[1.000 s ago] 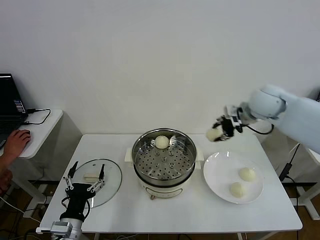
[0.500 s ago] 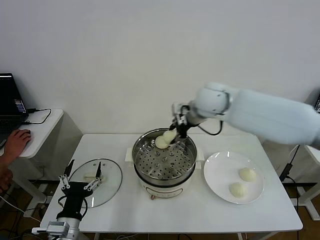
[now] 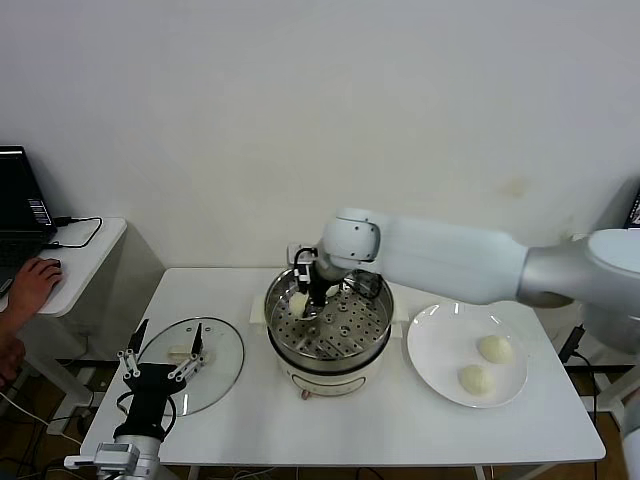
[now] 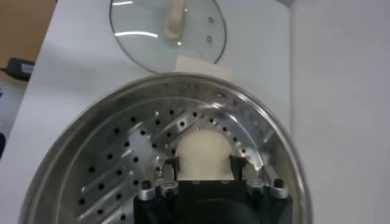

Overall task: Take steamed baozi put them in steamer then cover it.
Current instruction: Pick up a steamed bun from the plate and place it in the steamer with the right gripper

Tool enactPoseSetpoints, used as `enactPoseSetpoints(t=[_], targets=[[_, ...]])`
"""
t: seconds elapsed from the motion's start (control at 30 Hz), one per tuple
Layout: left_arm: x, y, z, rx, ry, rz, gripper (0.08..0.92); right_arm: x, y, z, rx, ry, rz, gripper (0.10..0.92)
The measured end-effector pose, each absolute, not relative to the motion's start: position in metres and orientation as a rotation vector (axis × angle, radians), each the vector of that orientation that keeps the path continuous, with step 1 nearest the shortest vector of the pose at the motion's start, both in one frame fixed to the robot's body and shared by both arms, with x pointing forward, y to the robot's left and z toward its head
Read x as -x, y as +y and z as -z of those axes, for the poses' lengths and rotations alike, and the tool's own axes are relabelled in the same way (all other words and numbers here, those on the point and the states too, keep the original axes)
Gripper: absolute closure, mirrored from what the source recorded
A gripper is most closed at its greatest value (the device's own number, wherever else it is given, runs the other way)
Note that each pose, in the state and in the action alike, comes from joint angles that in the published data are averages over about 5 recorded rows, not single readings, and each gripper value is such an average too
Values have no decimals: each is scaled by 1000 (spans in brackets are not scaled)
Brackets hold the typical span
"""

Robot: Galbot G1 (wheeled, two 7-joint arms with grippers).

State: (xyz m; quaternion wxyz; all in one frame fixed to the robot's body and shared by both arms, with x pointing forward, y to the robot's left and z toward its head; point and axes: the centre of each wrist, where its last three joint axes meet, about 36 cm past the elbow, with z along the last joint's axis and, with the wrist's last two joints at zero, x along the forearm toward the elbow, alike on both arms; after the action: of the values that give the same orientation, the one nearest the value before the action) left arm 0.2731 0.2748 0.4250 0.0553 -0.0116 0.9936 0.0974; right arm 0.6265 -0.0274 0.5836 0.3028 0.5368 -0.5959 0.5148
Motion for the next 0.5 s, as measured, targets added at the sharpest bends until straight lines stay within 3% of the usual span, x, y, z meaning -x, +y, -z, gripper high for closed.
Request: enactPoseSetpoints(t=[0.3,0.5], targets=[[-274,274,-425,32,3014,-295,177,-631,-24,-582,-1427,-1580,-1355,242],[-276,276,-424,27,3014,-301,177,-634,-53,-613,-1446,-1554,-1397,200]])
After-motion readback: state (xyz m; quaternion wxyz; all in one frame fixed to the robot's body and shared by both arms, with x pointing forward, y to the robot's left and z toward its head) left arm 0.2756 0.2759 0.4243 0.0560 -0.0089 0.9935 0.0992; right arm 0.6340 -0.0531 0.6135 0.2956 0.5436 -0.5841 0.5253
